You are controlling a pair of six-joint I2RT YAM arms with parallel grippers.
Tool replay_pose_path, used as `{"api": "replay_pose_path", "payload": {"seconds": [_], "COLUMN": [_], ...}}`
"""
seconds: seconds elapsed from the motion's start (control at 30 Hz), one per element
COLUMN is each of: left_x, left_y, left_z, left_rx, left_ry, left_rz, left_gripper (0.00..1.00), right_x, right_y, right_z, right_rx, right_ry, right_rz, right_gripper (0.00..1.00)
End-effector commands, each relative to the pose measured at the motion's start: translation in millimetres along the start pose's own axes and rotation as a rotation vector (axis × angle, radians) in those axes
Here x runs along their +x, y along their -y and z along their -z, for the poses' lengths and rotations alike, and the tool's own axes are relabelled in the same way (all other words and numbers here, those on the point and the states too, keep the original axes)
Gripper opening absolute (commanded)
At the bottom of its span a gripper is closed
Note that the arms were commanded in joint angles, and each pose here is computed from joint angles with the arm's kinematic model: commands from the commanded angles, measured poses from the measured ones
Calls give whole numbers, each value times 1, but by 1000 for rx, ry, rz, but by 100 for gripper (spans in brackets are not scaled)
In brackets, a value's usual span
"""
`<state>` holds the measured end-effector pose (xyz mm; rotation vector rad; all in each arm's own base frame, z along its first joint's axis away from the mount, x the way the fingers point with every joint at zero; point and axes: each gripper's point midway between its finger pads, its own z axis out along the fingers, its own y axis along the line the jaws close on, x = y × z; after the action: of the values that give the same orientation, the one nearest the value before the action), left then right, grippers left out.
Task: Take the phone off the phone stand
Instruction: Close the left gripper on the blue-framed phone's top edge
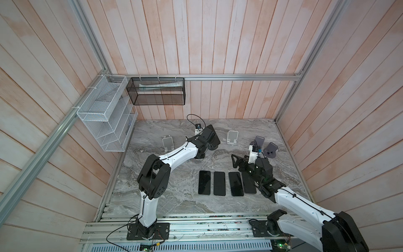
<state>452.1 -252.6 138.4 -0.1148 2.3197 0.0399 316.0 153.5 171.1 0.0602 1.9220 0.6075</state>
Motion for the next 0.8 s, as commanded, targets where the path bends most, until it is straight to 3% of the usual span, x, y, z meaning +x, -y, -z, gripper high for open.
{"api": "replay_pose_path", "payload": {"seconds": [0.0, 0.3, 0.4, 0.77], "left_x": [-3, -1, -3, -22], "left_y": [-4, -6, -6, -3], "left_z": [0, -4, 0, 34], "left_rx": [3, 13, 19, 62], "left_ry": [22, 25, 35, 90], "left_rz": [25, 39, 44, 4], "left_gripper": [86, 74, 66, 63], "right_x": [0, -2, -2, -1], "right_y": [-5, -5, -5, -5], "right_z": [0, 2, 2, 1], "right_rx": [-24, -23, -22, -21], "right_ry": [7, 14, 14, 10], "right_rz": [-7, -5, -4, -3], "right_gripper": [94, 94, 94, 94]}}
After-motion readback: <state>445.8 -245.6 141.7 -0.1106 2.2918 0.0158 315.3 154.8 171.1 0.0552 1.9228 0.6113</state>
